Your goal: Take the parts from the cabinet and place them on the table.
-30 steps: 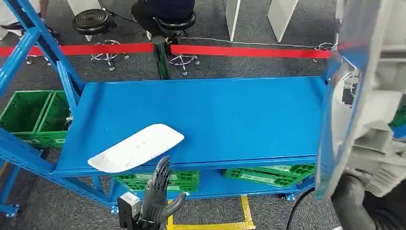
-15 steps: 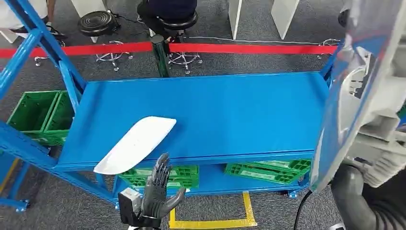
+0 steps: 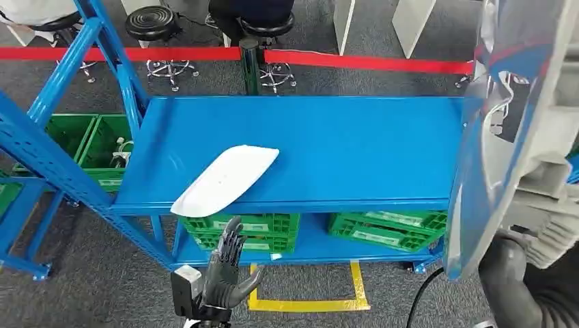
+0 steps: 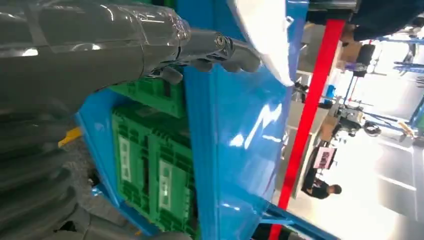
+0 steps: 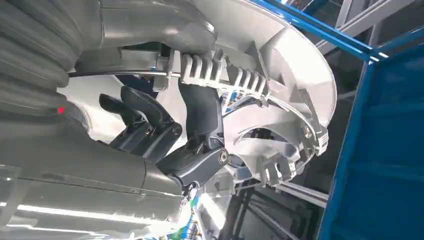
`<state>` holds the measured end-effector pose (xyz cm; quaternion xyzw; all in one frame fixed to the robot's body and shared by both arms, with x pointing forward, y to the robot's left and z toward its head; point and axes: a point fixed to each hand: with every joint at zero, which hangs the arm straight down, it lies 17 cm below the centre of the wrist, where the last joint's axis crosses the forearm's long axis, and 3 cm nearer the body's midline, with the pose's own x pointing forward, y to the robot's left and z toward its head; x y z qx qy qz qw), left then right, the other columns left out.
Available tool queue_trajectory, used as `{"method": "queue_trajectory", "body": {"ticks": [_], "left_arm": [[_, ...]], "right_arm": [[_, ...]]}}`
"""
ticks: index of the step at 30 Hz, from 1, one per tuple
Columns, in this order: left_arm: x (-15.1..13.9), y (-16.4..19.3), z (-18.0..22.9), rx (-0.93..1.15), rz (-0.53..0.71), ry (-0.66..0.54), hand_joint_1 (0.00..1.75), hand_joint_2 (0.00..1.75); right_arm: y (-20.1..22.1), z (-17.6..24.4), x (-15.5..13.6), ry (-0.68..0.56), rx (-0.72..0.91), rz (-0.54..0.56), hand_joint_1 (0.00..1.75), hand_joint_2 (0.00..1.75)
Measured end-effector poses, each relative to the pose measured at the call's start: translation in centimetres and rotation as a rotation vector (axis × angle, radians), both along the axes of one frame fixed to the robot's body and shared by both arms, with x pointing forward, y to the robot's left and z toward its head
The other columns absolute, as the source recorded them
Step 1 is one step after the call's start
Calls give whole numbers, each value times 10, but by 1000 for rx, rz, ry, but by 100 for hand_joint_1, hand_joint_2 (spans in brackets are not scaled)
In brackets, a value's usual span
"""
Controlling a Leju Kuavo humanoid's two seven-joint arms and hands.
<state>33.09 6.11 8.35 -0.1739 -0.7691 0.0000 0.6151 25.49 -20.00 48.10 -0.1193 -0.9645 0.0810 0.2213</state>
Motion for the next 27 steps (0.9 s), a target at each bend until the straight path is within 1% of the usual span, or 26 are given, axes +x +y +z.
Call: {"method": "queue_trajectory", "body": {"ticks": [27], "left_arm": [[-1,0,-1,21,5,-11,0,175]], "right_arm": [[4,-1,-4,-15,-12,-5,175,175]]}}
